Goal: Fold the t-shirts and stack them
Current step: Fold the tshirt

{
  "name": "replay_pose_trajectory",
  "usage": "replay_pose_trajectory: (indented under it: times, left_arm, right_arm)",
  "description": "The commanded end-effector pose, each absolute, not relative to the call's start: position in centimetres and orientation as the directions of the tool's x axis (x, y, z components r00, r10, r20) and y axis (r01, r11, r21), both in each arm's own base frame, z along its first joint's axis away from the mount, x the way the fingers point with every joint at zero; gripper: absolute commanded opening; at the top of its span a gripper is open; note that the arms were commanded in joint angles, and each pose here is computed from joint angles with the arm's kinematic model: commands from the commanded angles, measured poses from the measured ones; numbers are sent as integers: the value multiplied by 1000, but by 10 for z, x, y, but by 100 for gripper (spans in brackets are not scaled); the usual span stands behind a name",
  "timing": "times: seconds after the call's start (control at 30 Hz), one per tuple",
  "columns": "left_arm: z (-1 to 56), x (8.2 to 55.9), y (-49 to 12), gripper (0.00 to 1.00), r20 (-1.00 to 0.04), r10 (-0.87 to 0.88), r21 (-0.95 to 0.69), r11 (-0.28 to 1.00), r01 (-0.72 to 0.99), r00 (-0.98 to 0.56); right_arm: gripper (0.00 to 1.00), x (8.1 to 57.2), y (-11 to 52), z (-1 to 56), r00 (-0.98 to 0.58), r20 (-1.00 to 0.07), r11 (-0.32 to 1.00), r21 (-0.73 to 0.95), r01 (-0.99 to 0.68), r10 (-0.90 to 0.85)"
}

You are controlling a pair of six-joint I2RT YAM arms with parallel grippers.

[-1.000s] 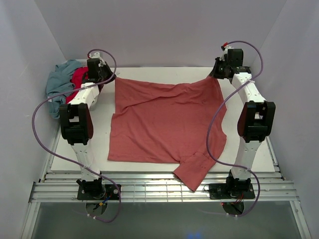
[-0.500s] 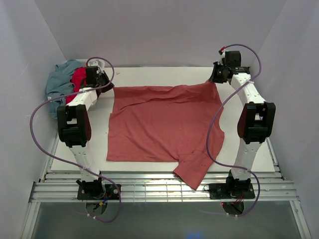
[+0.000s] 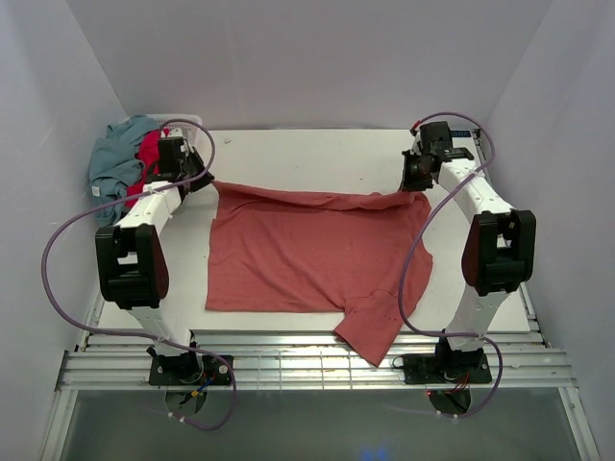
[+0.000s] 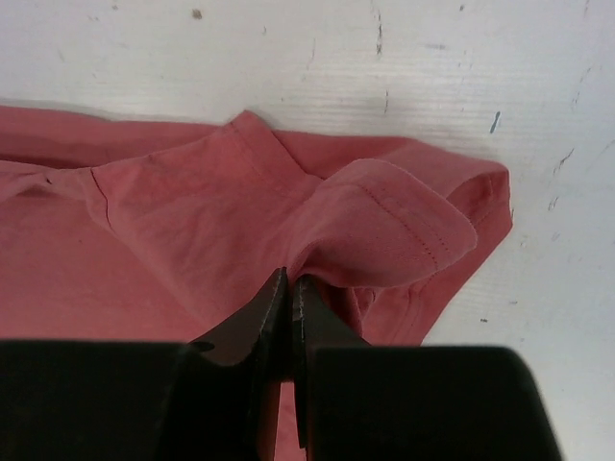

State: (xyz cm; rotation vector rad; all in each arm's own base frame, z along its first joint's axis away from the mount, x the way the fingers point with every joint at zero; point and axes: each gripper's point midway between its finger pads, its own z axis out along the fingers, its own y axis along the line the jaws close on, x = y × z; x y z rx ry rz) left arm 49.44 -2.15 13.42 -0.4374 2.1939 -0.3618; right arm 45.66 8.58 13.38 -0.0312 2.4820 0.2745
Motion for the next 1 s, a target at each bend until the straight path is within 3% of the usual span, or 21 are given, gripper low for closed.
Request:
replay_pose_trajectory:
  times: [0.0,0.27,0.6,0.63,0.7,0.77,0.83,0.97]
  left_arm:
    - [162,482,-11,0,-723,-446,-387,894,-225,-528]
    - [133,445,-6,0,-665,-472,-358,881,-308,-579]
    - [76,412,-7,0,-497,-483,-276,876,-396,-721]
    - [72,410,-6,0,-486,-484,-266,875,-405,-727]
    - [69,405,-6,17,-461,-487,-252,874,-416,-742]
    - [72,403,2,40,-484,-482,-213,874,-436,-730]
    - [77,399,3,48,-489,-477,-201,876,-438,-731]
    - [98,400,5,48,-535,-487,-208,868,-451,-691]
  right_arm:
    - [8,441,82,139,-806,-592,987,140,-85,15]
    - [8,419,68,128,-835,-550,999,32,-41,-17]
    - [8,389,62,87,-925,-378,998,-56,-27,-46]
    - [14,382,59,84,-937,-346,997,-78,-26,-52]
    - [23,377,58,81,-946,-317,994,-102,-33,-64]
    - [40,371,57,83,-951,-300,992,-120,-38,-73]
    - [55,371,59,92,-948,-310,993,-115,-40,-74]
    - [63,387,67,118,-915,-396,995,-89,-41,-73]
